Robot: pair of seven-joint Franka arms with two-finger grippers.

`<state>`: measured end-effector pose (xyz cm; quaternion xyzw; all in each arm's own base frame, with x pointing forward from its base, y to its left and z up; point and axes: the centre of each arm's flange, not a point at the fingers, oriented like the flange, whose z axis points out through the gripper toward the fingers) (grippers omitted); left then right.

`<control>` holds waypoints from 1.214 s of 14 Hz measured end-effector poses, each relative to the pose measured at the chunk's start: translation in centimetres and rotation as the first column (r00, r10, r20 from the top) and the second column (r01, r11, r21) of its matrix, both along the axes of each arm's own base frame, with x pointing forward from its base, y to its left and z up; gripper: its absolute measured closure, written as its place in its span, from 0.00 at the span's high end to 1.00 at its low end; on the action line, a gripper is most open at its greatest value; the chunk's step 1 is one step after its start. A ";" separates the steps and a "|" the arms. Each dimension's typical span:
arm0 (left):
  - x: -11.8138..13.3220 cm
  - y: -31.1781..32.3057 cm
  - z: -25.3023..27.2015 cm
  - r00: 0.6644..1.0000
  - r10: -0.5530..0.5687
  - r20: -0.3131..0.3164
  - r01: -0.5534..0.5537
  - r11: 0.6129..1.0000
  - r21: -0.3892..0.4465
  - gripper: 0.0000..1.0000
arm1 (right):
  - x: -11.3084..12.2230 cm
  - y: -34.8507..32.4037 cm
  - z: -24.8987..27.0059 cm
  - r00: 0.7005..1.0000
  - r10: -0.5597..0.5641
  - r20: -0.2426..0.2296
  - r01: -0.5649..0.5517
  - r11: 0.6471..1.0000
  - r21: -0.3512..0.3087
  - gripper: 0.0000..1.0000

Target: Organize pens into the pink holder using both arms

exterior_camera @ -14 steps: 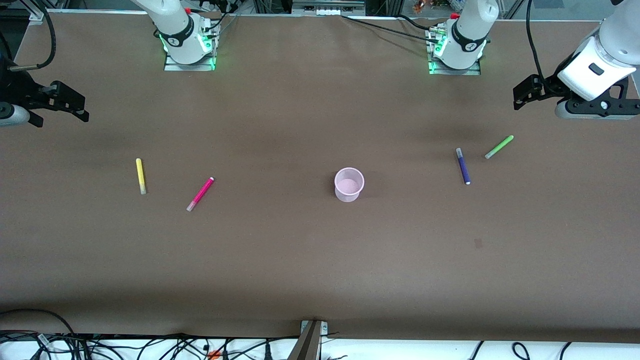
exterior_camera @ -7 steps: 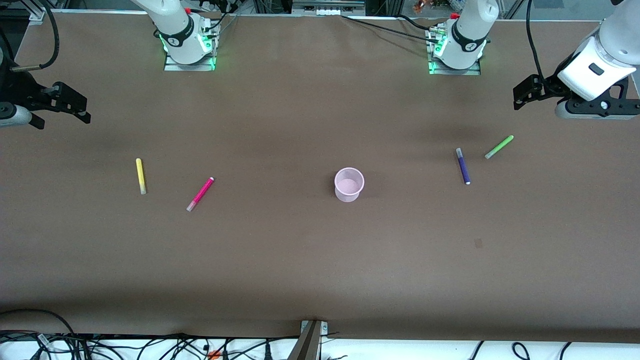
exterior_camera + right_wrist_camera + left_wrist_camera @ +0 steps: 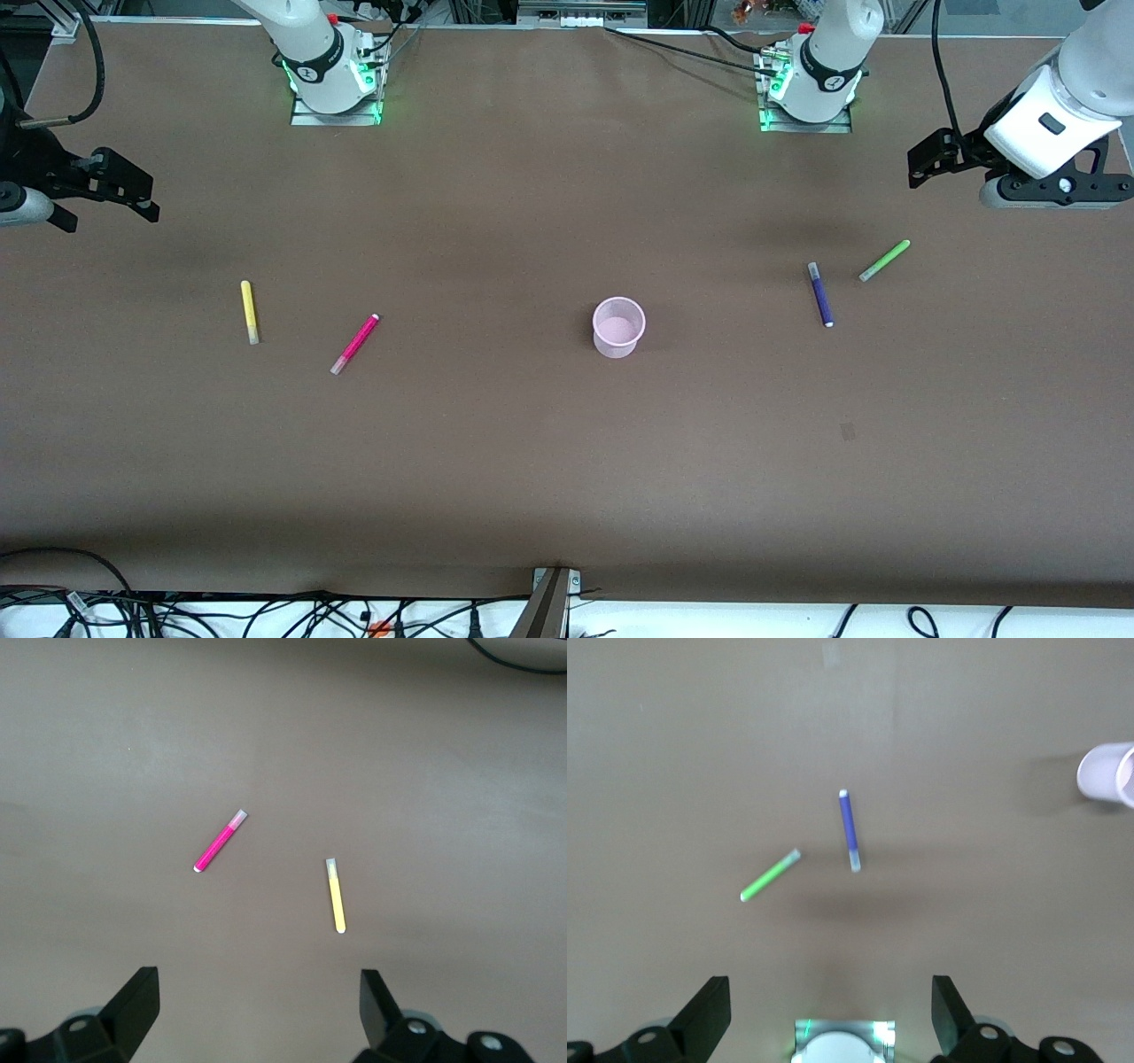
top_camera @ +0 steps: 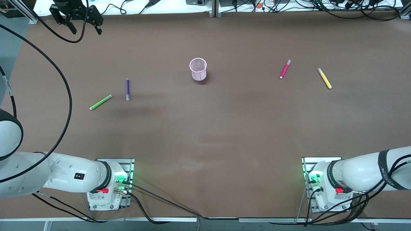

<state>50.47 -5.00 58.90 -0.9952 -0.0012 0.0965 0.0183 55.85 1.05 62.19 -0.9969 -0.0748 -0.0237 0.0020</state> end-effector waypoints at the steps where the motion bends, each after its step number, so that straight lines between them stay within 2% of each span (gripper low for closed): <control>1: -0.1 0.1 -0.7 0.999 0.004 -0.039 -0.004 1.000 0.005 1.00 | 0.0 0.0 0.0 1.000 0.000 0.000 0.000 1.000 0.000 1.00; 3: 0.5 0.1 -3.6 0.993 0.033 -0.116 -0.030 0.999 0.024 1.00 | 0.0 0.0 -0.1 1.000 0.000 -0.001 0.000 1.000 0.000 1.00; 5: 2.5 -0.1 -8.5 0.981 0.067 -0.181 -0.058 0.997 0.050 1.00 | 0.0 0.0 -0.1 1.000 0.000 -0.002 0.000 1.000 0.000 1.00; 8: 6.2 -0.7 -17.5 0.971 0.102 -0.214 -0.086 0.993 0.080 1.00 | 0.0 0.0 -0.1 1.000 0.000 -0.003 0.000 1.000 0.000 1.00; 11: 7.9 -0.6 -26.0 0.975 0.124 -0.184 -0.109 0.990 0.089 1.00 | 0.0 0.0 -0.1 1.000 0.000 -0.004 0.000 1.000 0.000 1.00; 13: 8.4 1.1 -30.8 0.979 0.150 -0.135 -0.140 0.987 0.082 1.00 | 0.0 0.1 -0.1 1.000 0.001 -0.004 -0.001 1.000 0.001 1.00; 15: 7.4 2.2 -34.7 0.982 0.164 -0.097 -0.157 0.985 0.073 1.00 | 0.0 0.2 -0.1 1.000 0.003 -0.004 -0.003 1.000 0.001 1.00; 17: 5.2 2.3 -38.1 0.986 0.158 -0.056 -0.155 0.986 0.061 1.00 | 0.0 0.2 -0.1 1.000 0.004 -0.004 -0.004 1.000 0.002 1.00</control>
